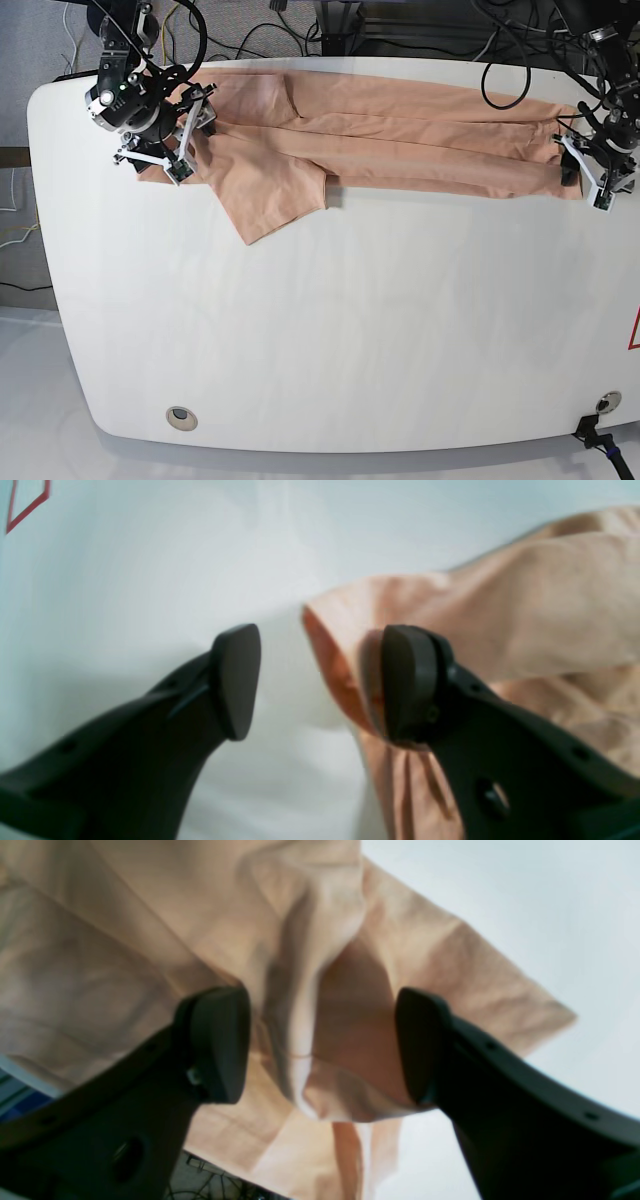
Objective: Fold the T-shirt properly
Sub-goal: 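Lift the grasped edge and fold it over toward the held edge, then move the right gripper to the sleeve end and grasp it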
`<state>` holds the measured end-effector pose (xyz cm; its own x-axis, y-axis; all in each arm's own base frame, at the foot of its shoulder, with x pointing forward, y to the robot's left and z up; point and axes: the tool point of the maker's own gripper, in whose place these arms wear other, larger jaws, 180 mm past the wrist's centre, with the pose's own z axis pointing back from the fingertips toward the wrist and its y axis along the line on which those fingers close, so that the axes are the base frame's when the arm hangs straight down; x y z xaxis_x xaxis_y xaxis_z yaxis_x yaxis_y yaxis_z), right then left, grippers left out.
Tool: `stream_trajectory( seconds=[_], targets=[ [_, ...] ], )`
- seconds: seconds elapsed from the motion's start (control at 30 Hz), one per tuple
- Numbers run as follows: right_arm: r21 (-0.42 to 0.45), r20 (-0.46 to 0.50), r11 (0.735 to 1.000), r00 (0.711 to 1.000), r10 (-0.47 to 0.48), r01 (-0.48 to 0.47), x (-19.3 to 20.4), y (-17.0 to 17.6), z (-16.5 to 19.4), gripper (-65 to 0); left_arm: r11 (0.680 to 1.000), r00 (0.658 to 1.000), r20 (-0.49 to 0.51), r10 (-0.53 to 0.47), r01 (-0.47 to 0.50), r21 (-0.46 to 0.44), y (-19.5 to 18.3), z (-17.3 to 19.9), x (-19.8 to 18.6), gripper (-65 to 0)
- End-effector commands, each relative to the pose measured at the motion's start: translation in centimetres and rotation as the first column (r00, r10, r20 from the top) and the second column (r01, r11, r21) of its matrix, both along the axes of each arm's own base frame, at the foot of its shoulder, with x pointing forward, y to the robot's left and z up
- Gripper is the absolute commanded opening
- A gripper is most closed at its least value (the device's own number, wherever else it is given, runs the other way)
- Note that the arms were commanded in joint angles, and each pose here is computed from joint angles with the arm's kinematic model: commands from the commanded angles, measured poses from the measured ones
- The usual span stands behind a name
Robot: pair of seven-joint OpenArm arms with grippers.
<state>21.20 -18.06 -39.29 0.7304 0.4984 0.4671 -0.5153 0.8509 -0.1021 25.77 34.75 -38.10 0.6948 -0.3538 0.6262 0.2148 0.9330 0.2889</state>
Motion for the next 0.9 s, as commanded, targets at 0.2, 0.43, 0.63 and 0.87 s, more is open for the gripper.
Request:
stream_trajectory(
  seconds=[0.2, 0.43, 0.63, 0.87],
  targets=[
    [0.12, 0.202, 0.993, 0.979, -0.024, 0.0, 6.0, 1.0, 5.3, -21.2, 0.998, 0.989, 0.143, -0.036, 0.028, 0.055, 0.4, 5.0, 3.6, -28.8],
    [0.221, 0.257, 0.975, 0.963, -0.075, 0.017, 10.6, 2.3, 6.6, -21.2, 0.998, 0.977, 0.203, -0.066, 0.059, 0.037, -2.1, 6.2, 5.1, -28.8],
    [0.309, 0.207, 0.95, 0.971, -0.118, 0.05, 13.7, 2.9, 5.0, -21.2, 0.997, 0.971, 0.227, -0.078, 0.072, 0.035, -3.1, 6.8, 5.3, -28.8],
    [0.402, 0.105, 0.91, 0.982, -0.159, 0.104, 14.4, 3.6, 1.0, -21.2, 0.997, 0.971, 0.226, -0.074, 0.067, 0.037, -2.8, 6.9, 5.2, -28.8]
  ],
)
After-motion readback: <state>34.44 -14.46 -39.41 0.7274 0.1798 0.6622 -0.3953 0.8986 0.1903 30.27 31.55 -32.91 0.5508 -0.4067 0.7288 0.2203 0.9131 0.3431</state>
